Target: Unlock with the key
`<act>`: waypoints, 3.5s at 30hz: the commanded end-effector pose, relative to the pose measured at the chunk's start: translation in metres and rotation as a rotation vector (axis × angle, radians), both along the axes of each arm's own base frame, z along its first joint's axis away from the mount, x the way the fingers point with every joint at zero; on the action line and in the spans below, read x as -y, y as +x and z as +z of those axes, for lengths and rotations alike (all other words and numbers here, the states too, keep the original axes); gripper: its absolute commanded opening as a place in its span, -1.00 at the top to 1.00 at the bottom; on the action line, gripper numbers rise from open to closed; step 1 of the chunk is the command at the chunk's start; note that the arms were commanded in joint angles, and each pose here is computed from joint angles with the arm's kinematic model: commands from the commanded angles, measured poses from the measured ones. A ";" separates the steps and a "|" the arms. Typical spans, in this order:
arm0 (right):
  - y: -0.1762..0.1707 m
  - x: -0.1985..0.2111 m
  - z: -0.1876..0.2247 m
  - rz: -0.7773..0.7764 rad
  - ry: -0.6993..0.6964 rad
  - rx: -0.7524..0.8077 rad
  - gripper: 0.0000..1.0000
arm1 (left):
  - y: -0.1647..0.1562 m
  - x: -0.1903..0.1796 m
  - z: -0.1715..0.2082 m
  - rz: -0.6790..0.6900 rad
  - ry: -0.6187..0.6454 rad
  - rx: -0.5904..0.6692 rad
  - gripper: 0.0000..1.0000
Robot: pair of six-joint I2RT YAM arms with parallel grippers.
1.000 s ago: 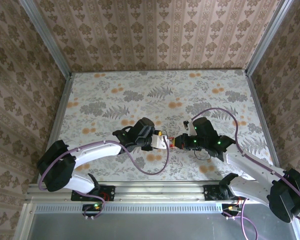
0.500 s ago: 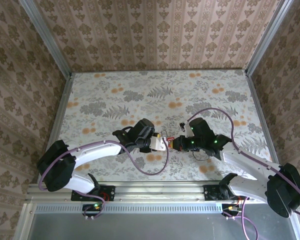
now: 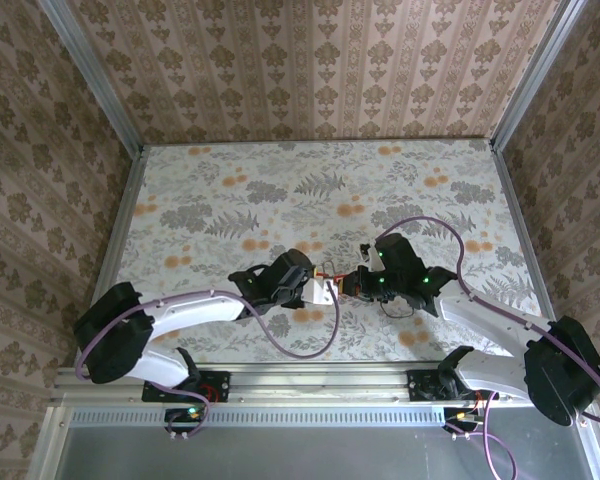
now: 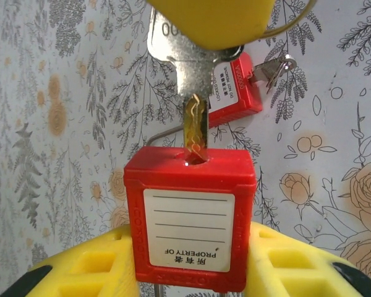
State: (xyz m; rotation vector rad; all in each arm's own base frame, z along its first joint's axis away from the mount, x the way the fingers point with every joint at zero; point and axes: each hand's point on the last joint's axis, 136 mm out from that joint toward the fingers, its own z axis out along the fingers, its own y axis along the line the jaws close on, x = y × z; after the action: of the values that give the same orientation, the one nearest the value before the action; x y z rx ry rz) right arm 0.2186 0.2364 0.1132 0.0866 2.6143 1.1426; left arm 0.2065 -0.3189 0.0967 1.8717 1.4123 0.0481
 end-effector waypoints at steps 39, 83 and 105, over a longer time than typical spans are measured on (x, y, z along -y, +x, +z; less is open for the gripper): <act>-0.016 -0.028 0.011 0.233 0.074 0.077 1.00 | -0.040 0.066 0.112 -0.163 -0.436 -0.015 1.00; -0.007 0.053 0.025 -0.194 0.153 -0.203 -0.12 | -0.018 0.031 0.042 -0.019 -0.225 -0.138 1.00; -0.014 0.018 0.066 0.522 -0.406 0.937 -0.38 | -0.048 0.001 0.077 -0.153 -0.168 -0.439 1.00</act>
State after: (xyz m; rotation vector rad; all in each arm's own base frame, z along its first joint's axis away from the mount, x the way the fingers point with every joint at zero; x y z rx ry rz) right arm 0.1889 0.2174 0.1759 -0.8863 2.0579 0.6997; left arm 0.1699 -0.3208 0.1590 1.8817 1.5489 -0.5034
